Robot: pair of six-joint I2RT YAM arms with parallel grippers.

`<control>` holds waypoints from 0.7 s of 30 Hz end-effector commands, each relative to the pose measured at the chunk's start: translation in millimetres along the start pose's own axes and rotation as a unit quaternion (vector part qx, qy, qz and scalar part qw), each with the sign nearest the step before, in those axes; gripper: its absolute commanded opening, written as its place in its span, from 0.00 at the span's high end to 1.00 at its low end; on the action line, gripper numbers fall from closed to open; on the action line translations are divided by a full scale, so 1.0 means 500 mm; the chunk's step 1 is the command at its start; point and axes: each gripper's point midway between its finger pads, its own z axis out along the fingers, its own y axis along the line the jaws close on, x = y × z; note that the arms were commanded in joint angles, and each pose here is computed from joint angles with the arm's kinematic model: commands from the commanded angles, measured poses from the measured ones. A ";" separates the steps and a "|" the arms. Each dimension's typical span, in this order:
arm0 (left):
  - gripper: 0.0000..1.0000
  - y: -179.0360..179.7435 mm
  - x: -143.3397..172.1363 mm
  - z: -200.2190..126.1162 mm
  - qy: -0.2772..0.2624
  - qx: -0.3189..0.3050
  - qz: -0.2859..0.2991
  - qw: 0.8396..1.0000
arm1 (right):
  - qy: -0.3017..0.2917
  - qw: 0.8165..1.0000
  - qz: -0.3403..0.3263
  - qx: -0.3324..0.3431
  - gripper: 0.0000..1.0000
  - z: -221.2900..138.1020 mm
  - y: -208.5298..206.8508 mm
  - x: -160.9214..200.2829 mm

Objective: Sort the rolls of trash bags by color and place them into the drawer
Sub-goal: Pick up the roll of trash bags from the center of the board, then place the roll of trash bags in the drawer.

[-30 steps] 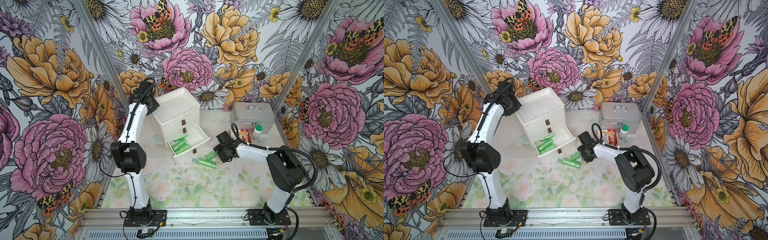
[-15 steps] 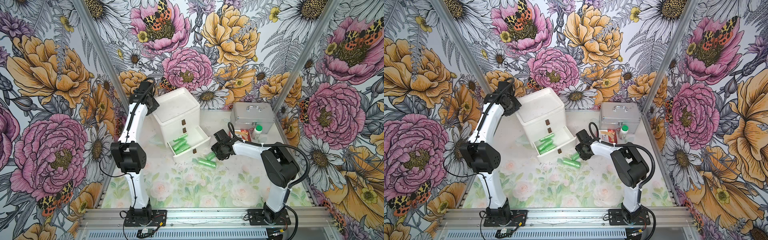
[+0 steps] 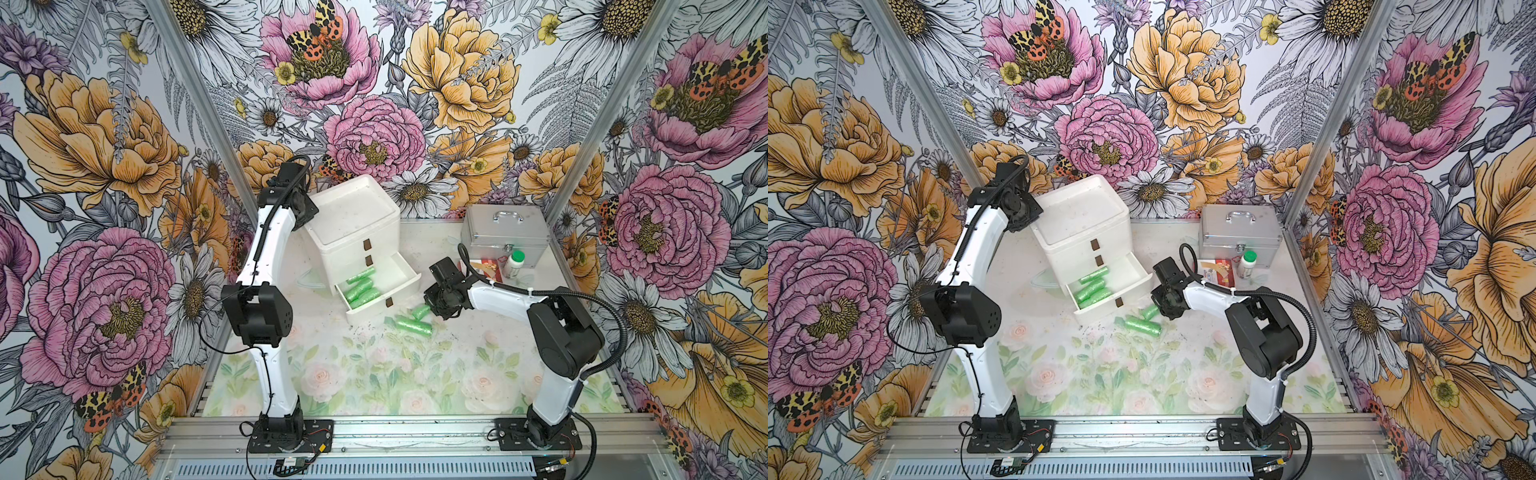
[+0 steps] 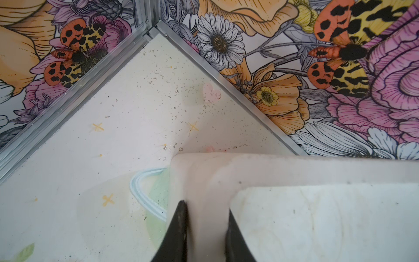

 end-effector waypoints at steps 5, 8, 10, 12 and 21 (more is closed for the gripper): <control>1.00 -0.078 0.231 0.111 0.233 0.055 -0.072 0.968 | -0.028 0.995 -0.018 -0.097 0.82 -0.123 0.111 -0.017; 1.00 -0.079 0.232 0.109 0.233 0.055 -0.072 0.968 | -0.034 0.991 -0.026 -0.124 0.82 -0.153 0.155 -0.020; 1.00 -0.081 0.233 0.109 0.233 0.056 -0.072 0.968 | -0.032 0.989 -0.031 -0.139 0.82 -0.164 0.185 -0.020; 1.00 -0.084 0.236 0.108 0.234 0.056 -0.070 0.968 | -0.027 0.987 -0.037 -0.151 0.82 -0.169 0.214 -0.016; 1.00 -0.092 0.238 0.102 0.234 0.062 -0.067 0.968 | -0.010 0.979 -0.054 -0.198 0.83 -0.173 0.343 0.011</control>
